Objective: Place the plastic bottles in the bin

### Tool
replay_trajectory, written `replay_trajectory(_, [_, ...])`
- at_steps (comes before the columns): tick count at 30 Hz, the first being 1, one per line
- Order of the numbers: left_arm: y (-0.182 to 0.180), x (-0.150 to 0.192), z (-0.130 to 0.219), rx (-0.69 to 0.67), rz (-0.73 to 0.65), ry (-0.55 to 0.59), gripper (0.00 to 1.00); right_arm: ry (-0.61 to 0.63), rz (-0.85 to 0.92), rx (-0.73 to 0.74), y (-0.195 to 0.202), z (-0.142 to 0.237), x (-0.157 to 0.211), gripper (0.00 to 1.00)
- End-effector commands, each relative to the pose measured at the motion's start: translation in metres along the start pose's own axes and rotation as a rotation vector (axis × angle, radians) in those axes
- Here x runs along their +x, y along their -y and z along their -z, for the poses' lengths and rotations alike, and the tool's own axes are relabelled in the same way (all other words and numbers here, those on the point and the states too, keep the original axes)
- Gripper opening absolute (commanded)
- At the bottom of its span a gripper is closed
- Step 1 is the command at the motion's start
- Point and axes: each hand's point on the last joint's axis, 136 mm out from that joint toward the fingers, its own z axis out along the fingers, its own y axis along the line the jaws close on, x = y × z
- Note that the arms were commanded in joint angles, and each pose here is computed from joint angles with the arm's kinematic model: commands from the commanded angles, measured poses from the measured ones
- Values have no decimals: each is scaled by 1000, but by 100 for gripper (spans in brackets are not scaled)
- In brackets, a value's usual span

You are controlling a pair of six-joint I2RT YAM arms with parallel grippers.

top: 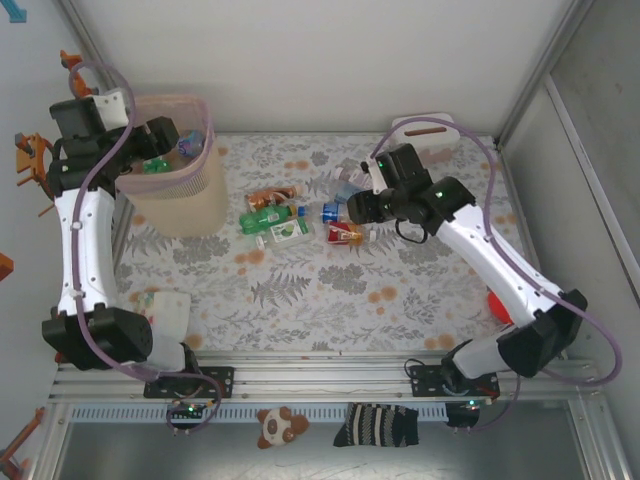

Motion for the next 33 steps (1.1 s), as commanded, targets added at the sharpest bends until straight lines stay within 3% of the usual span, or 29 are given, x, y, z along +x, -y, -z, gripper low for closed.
replay_trajectory(1, [35,2,11,174,62,18,78,-70,64,16,8,-10,6,59])
replay_trajectory(12, [88,50,21,318,50,-46,78,-242,298,20,30,-64,39,59])
replay_trajectory(21, [90,59,13,341,72,-44,78,-276,527,-87,79,-100,63,57])
replay_trajectory(25, [89,58,8,344,71,-26,78,-340,732,-147,84,-114,80,57])
replay_trajectory(33, [93,60,4,374,95,-21,77,-363,844,-175,97,-143,80,58])
